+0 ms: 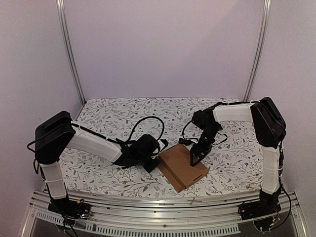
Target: Fold the paper box
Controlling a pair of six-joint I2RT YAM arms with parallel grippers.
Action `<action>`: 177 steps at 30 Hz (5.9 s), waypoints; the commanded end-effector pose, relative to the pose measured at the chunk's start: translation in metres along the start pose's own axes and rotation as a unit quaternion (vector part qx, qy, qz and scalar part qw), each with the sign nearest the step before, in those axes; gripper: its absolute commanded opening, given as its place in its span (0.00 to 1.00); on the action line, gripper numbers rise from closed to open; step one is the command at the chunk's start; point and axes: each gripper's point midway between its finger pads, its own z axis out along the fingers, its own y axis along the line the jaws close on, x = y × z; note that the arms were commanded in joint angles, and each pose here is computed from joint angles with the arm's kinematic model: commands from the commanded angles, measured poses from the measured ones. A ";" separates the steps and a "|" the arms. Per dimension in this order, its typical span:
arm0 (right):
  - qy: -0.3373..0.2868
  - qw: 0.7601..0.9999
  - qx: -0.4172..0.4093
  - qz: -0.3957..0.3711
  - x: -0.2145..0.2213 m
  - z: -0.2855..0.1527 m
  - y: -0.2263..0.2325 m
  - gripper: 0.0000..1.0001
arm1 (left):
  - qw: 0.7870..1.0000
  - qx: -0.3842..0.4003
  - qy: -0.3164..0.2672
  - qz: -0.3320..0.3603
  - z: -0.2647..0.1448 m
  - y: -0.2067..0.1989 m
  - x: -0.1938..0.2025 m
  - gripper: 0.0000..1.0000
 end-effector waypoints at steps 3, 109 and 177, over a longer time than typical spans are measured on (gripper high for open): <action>0.024 1.000 0.002 -0.007 0.003 0.029 -0.008 0.60 | 1.000 0.004 -0.022 0.018 -0.004 -0.010 -0.022 0.00; -0.011 0.997 0.037 -0.068 -0.023 -0.018 0.009 0.66 | 0.978 0.074 -0.180 -0.077 -0.064 0.023 -0.025 0.30; -0.001 0.999 -0.003 -0.044 -0.026 -0.002 0.010 0.68 | 0.989 0.102 -0.083 -0.070 0.000 0.019 0.011 0.11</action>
